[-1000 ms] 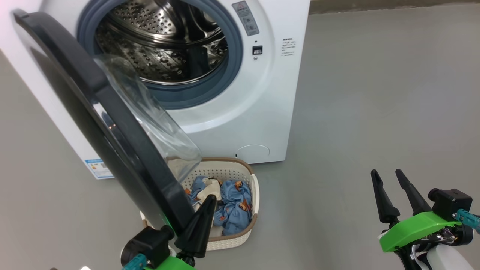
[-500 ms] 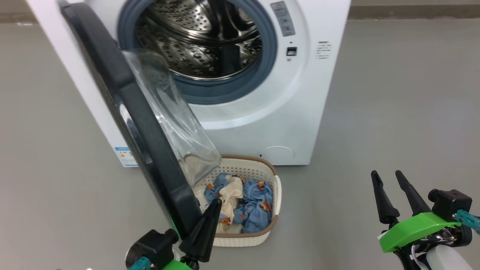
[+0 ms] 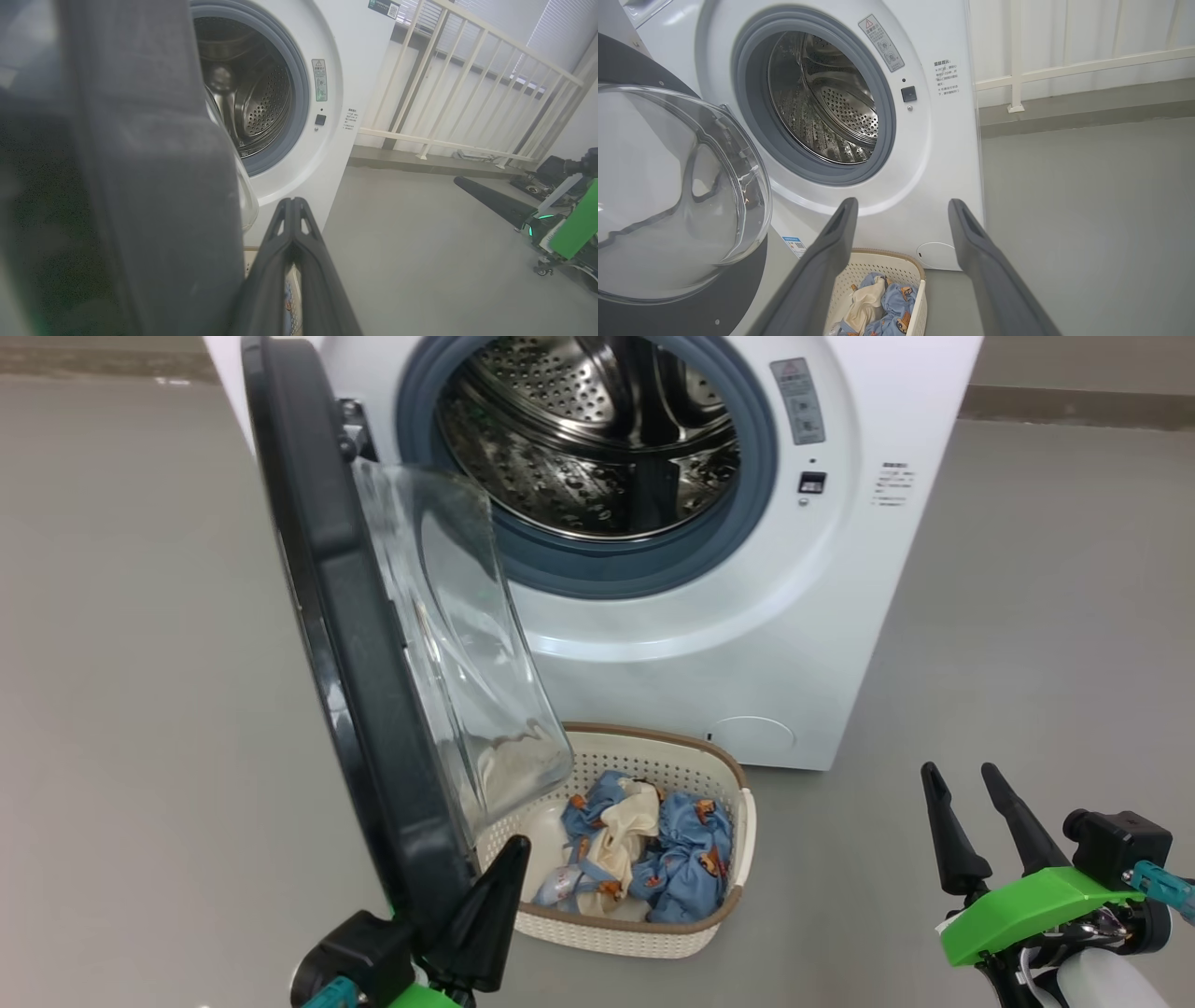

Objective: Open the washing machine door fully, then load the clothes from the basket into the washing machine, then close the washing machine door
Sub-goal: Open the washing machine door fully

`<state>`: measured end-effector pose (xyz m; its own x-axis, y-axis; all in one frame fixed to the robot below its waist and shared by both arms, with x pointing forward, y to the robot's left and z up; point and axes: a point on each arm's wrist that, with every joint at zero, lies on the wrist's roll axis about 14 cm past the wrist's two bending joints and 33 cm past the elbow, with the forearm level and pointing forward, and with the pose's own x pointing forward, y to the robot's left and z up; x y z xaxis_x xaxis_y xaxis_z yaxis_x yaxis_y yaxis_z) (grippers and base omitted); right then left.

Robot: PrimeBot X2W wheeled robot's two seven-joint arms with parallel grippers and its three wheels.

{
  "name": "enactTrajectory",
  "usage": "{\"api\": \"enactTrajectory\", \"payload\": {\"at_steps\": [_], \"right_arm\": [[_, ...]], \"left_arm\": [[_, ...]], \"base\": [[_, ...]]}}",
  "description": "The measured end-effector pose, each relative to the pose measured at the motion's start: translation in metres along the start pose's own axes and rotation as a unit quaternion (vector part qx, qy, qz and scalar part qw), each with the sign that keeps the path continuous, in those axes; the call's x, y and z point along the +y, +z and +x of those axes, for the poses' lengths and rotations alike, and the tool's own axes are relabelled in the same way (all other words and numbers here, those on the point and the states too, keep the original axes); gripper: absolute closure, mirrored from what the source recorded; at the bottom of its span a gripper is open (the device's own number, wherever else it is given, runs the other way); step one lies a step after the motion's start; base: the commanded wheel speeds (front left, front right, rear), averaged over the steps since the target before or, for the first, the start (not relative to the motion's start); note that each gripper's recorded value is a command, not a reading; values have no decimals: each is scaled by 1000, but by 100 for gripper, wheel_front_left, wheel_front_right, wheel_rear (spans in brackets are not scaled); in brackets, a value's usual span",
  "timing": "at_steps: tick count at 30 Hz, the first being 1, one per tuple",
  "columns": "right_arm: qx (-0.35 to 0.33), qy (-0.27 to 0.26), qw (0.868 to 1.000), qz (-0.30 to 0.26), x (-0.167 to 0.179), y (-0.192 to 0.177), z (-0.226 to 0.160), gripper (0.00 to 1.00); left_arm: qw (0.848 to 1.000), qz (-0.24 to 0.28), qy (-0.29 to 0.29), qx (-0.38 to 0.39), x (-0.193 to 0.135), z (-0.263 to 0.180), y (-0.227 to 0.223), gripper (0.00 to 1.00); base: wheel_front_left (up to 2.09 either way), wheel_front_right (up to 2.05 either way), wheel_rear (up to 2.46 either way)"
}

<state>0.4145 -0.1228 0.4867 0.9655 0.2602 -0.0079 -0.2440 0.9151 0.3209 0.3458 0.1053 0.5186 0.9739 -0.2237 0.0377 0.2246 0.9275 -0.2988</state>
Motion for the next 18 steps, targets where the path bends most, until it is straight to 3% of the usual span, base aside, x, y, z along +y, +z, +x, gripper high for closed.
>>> {"api": "enactTrajectory", "payload": {"at_steps": [18], "right_arm": [[18,51,999,2,37,-13,24,0]], "left_arm": [[995,7,101,-13,56,-31,14,100]], "base": [[0,0,0]]}}
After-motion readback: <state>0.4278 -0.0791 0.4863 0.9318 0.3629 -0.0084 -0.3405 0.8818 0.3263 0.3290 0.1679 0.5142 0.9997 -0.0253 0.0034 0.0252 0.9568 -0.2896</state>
